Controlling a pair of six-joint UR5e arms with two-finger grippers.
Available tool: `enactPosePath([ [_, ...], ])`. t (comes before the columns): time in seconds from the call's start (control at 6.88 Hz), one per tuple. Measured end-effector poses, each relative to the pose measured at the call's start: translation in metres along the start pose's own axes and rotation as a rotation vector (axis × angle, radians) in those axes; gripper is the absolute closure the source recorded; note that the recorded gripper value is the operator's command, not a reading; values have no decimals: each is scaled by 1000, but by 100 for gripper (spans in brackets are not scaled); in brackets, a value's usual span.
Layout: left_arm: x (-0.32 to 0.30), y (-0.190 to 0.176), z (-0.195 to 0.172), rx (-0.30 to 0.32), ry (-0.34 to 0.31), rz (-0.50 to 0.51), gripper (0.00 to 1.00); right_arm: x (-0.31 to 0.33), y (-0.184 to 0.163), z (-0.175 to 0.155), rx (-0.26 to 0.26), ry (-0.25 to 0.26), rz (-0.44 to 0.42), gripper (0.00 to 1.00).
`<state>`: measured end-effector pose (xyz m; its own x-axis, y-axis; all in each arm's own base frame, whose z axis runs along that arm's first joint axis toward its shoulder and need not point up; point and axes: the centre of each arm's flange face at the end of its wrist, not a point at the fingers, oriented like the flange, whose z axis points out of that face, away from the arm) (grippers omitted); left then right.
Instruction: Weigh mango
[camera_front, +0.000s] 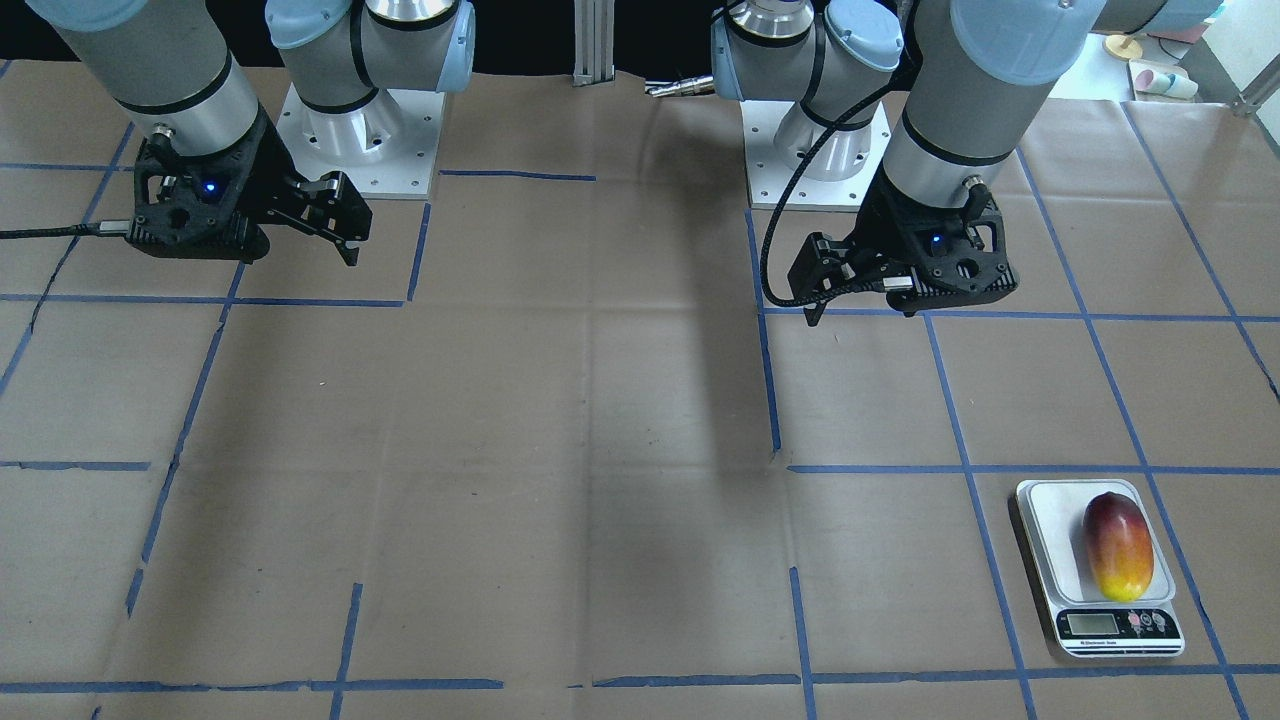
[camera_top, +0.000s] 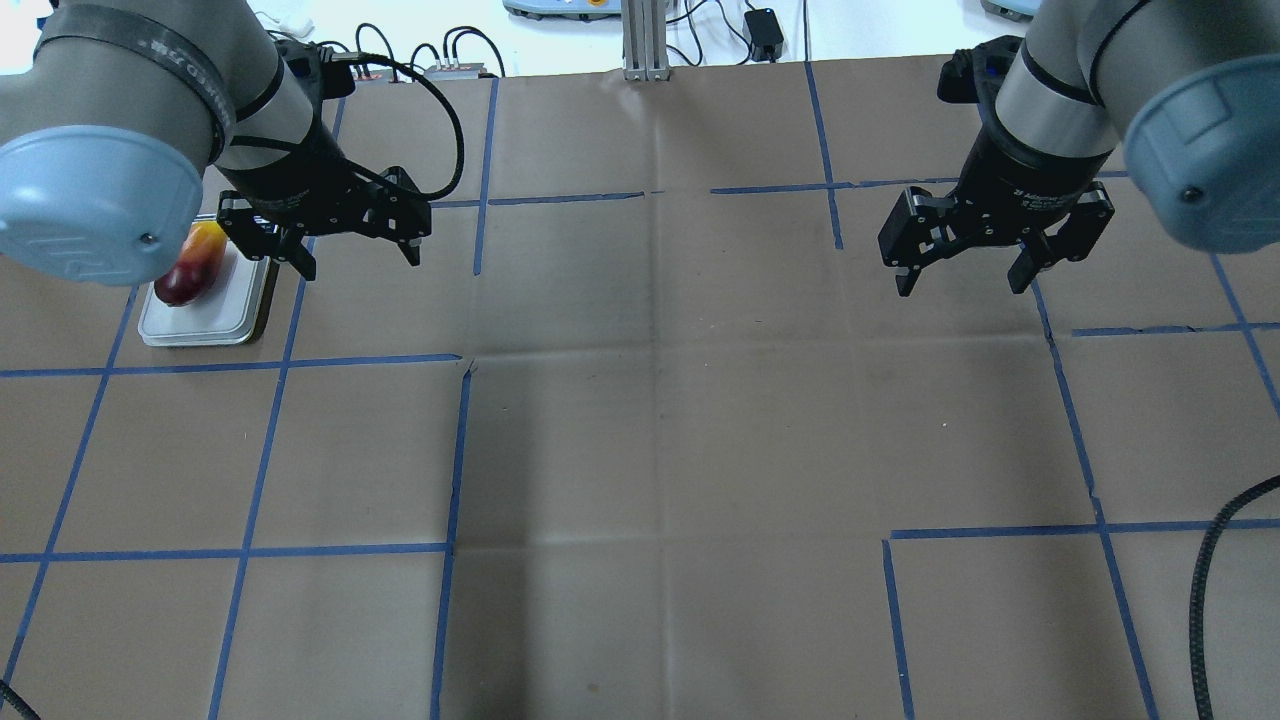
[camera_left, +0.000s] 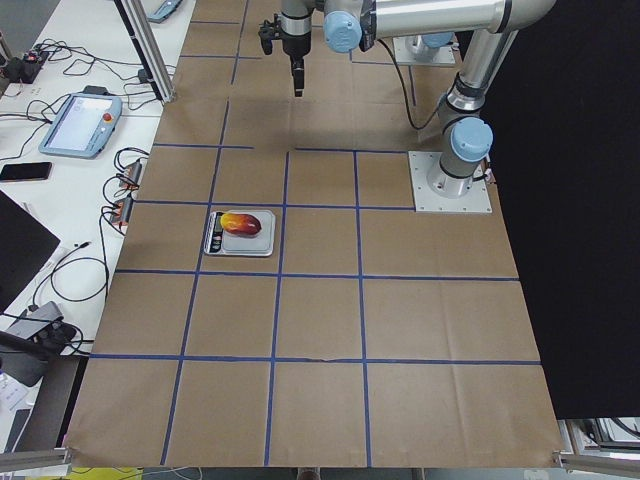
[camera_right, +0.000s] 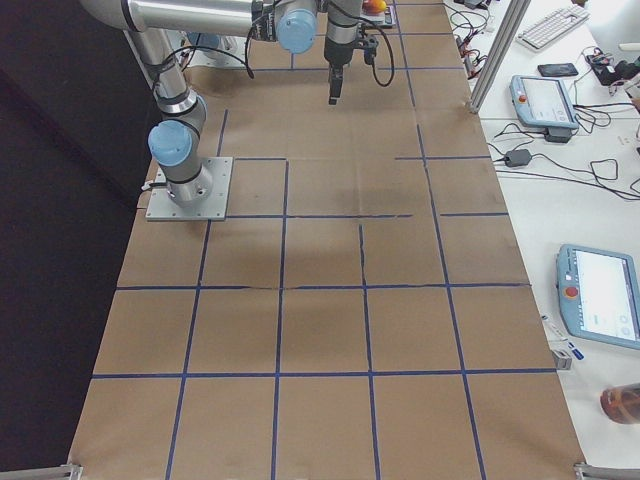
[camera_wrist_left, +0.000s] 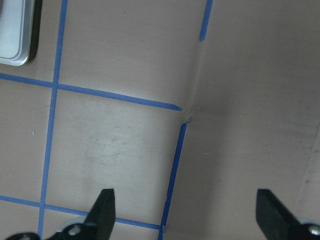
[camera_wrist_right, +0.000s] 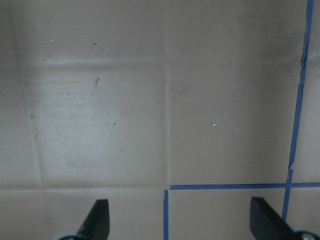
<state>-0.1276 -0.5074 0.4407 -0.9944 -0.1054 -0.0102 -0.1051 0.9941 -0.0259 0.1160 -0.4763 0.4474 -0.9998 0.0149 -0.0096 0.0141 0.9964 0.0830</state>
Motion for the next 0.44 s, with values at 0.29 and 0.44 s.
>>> enactPosePath([
  [0.29,0,1,-2,-1,0,17,0,0,0,0,0,0,0,0],
  [0.44,0,2,-4,3,0,19,0,0,0,0,0,0,0,0],
])
